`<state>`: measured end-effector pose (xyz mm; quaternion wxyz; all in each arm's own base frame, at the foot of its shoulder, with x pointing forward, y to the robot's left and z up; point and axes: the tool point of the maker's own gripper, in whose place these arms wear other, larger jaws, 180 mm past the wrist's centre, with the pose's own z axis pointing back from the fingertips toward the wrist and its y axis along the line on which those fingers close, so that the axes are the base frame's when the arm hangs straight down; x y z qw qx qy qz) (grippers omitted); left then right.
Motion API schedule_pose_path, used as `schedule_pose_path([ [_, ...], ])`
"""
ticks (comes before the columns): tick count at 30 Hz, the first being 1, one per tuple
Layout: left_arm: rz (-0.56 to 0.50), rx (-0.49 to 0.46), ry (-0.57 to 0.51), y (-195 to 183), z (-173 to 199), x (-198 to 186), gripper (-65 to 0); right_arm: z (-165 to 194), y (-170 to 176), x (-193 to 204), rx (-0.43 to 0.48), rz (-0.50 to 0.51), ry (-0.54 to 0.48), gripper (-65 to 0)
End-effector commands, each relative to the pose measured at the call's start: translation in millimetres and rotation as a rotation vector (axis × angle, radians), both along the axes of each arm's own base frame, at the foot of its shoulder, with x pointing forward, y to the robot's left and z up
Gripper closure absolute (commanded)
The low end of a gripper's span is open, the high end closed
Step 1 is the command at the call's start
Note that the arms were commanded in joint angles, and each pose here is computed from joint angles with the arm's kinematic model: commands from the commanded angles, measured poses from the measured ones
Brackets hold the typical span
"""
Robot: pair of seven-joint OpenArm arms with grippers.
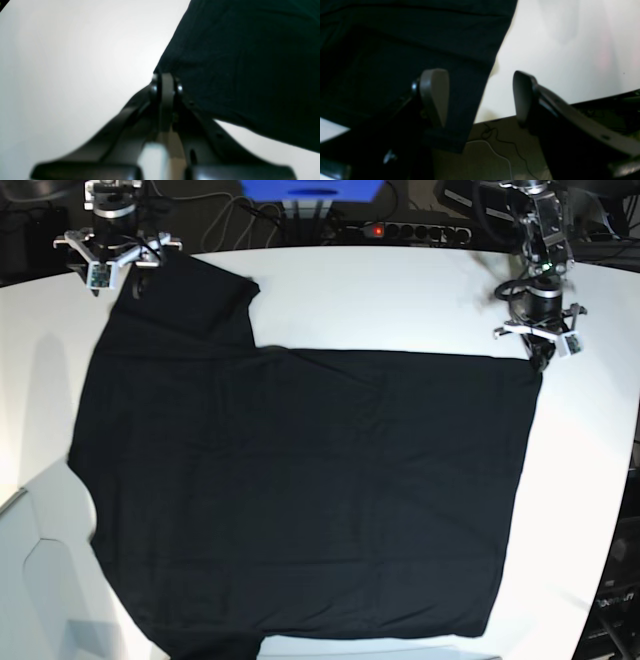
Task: Fold the T-shirt properly
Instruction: 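Pull both grippers back, dragging the shirt toward the arms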
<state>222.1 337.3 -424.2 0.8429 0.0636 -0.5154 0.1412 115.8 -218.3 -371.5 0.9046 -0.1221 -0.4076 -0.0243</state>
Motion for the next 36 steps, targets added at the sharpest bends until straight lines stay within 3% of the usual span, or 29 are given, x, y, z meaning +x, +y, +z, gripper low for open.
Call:
schedule_pose_path([
  [1, -0.008, 0.008, 0.031, 1.9, -2.6, -3.6, 0.0, 5.0, 0.3, 0.2, -0.006, 0.011, -0.019, -41.3],
  [7, -0.005, 0.003, 0.038, 1.5, -4.9, -8.6, 0.0, -8.0, -3.1, -8.5, -0.004, -0.001, 0.019, -43.8],
  [32, -0.026, 0.022, 0.039, -2.4, 2.1, -18.5, 0.0, -40.3, -6.4, -8.6, 0.016, -0.024, 0.069, -43.9],
  [36, -0.027, 0.023, 0.04, -2.4, 2.1, -18.6, 0.0, -54.3, 5.8, -11.4, 0.064, 0.034, 0.103, -43.5],
])
